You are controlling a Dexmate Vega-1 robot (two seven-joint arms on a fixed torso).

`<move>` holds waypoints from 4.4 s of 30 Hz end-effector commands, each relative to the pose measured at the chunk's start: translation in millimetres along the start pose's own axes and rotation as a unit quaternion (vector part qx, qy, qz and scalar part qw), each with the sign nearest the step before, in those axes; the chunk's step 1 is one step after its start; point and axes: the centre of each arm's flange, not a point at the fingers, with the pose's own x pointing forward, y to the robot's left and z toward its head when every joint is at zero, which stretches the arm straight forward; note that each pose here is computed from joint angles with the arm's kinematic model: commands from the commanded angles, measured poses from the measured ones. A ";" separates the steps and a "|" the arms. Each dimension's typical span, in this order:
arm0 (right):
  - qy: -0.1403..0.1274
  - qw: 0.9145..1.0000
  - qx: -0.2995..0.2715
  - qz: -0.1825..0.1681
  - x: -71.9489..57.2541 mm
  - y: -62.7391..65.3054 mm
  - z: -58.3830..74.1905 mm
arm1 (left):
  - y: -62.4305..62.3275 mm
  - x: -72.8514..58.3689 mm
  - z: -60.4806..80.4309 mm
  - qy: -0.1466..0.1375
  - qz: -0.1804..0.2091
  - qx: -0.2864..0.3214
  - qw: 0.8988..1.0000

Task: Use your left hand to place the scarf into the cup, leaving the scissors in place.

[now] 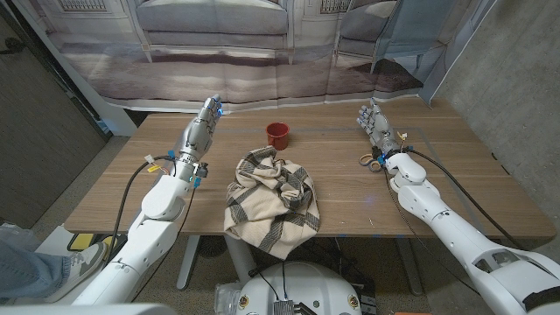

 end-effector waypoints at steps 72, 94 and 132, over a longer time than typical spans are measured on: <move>-0.022 1.000 0.001 -0.003 10.4 3.5 12.6 | -34.7 -43.4 39.2 -0.068 -0.061 0.091 0.992; -0.033 0.999 0.004 -0.012 7.1 -1.2 20.3 | -44.9 -45.1 50.3 -0.069 -0.072 0.169 0.981; -0.032 0.999 0.006 0.008 11.6 7.6 17.6 | -72.0 -58.0 58.9 -0.034 -0.108 0.254 0.961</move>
